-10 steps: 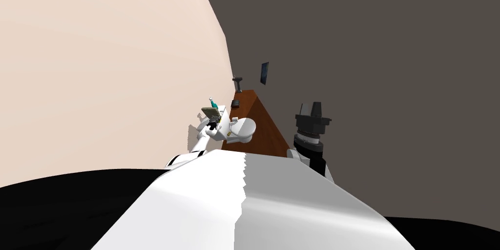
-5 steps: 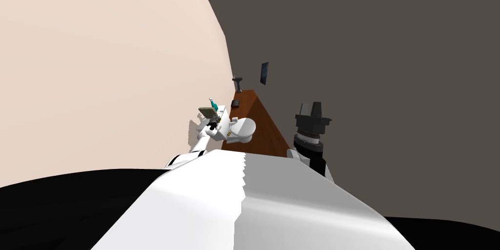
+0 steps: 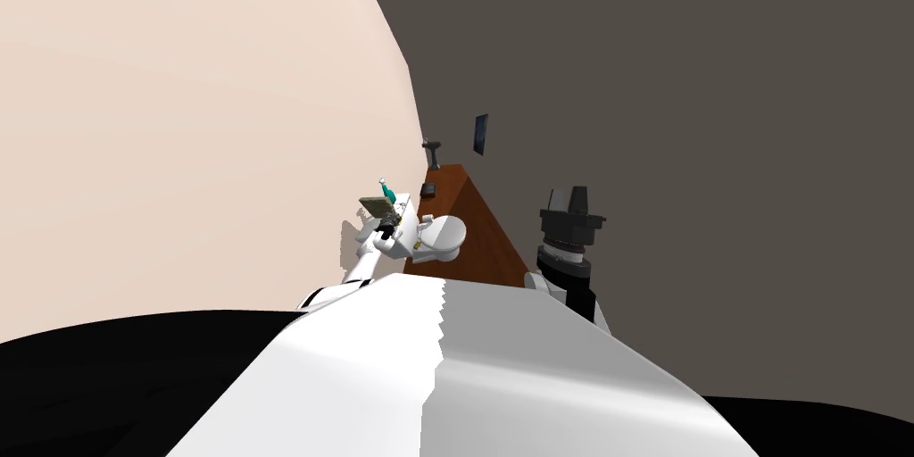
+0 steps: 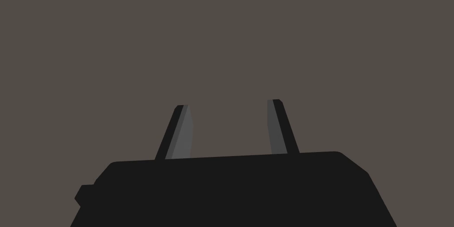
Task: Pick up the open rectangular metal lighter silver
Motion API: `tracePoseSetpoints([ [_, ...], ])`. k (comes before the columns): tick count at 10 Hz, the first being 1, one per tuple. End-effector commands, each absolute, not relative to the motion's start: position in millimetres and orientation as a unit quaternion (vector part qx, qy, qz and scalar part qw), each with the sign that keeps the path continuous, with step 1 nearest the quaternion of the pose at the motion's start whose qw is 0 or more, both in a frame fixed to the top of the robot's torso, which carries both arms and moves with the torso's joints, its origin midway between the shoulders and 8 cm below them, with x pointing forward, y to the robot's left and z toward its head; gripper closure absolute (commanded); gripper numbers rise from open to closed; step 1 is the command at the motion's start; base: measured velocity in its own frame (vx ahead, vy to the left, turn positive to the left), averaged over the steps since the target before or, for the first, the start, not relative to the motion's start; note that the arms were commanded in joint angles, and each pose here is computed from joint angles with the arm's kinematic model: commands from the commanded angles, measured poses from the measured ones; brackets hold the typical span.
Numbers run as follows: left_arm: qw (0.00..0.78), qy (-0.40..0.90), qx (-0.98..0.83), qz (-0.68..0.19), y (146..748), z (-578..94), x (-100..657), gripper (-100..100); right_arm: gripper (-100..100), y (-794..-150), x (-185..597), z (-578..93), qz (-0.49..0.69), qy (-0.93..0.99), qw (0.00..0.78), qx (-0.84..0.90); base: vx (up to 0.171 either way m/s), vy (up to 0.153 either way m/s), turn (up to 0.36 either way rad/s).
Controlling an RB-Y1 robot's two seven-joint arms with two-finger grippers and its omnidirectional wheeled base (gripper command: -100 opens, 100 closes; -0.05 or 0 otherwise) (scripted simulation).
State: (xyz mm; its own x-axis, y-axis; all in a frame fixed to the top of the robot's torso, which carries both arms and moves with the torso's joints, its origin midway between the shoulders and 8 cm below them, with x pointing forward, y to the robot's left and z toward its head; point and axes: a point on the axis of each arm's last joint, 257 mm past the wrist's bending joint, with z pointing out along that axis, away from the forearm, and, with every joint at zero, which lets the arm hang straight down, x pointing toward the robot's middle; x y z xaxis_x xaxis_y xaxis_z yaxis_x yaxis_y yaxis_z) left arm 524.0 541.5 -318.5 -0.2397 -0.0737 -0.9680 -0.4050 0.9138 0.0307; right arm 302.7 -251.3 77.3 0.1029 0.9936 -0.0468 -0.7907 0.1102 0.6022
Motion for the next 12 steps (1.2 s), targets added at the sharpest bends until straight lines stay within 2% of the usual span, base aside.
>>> tracePoseSetpoints([
  [1,0.595,0.775,-0.158,0.144,550.4,-318.3,513.9,100,0,-251.3,302.7,77.3,0.629,0.229,0.709,0.221,-0.001,-0.015,-0.073],
  [12,0.591,0.769,-0.183,0.162,589.3,-316.6,461.0,100,0,-251.3,302.7,77.3,0.629,0.229,0.709,0.221,0.001,-0.013,-0.059],
])
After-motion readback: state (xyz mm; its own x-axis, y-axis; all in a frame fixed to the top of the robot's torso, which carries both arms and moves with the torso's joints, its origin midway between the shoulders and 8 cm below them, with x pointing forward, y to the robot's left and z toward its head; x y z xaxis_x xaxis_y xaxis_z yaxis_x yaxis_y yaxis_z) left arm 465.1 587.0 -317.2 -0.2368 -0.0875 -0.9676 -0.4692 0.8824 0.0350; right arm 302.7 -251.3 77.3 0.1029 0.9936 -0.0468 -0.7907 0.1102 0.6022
